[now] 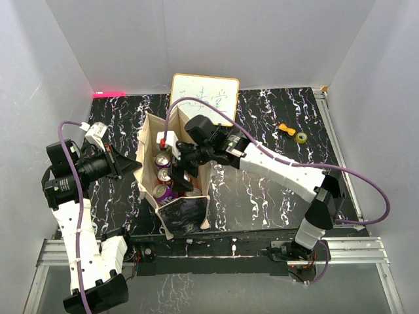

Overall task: Place the beverage into the canvas bag
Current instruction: Place the drink in the canvas bag, then reset both arms

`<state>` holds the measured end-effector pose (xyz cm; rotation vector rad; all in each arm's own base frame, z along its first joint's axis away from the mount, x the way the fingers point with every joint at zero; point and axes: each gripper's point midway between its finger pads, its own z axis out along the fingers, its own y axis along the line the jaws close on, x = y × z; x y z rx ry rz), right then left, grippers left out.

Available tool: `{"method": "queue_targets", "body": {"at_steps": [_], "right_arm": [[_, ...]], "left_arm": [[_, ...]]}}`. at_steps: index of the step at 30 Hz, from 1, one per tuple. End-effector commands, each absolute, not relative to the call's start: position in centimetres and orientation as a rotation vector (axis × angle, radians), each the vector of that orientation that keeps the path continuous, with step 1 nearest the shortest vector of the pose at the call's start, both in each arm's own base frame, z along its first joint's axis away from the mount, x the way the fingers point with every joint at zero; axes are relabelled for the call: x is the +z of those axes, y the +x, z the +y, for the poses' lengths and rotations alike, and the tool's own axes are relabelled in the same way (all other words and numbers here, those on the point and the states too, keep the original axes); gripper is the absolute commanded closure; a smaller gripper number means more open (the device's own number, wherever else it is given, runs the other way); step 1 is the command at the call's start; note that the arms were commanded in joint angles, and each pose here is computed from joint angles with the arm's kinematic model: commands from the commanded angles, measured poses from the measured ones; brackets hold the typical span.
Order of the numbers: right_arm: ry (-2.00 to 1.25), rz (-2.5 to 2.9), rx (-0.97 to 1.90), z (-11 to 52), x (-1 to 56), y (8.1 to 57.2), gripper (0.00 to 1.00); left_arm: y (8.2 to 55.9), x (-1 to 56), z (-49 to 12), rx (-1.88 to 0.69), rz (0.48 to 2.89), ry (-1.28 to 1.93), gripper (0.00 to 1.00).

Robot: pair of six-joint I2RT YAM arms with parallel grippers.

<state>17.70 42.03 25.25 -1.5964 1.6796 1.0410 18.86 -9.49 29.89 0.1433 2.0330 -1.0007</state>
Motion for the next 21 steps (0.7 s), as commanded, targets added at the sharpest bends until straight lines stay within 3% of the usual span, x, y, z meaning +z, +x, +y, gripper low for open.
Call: {"method": "queue_targets", "body": {"at_steps": [1, 9, 16, 18, 21], "right_arm": [[-1.377, 1.511, 0.922, 41.6, 33.8, 21.3, 0.08], [-1.114, 1.401, 0.768, 39.8, 40.9, 26.3, 0.07], [-0.930, 1.391, 0.722, 38.0, 44.1, 27.8, 0.07], [-0.862, 1.394, 0.683, 37.0, 44.6, 28.5, 0.07], [-0.750, 1.426, 0.612, 35.1, 45.0, 30.6, 0.07]], "left_arm": [[18.5, 31.6, -10.2, -1.015, 1.942, 0.252, 0.93], [19.5, 32.1, -9.5, -0.955, 1.935, 0.219, 0.48], [20.0, 33.8, -8.7, -0.847, 1.908, 0.214, 0.20], [20.3, 34.4, -8.0, -0.777, 1.907, 0.201, 0.04], [20.7, 35.6, -6.4, -0.623, 1.902, 0.171, 0.03]]}}
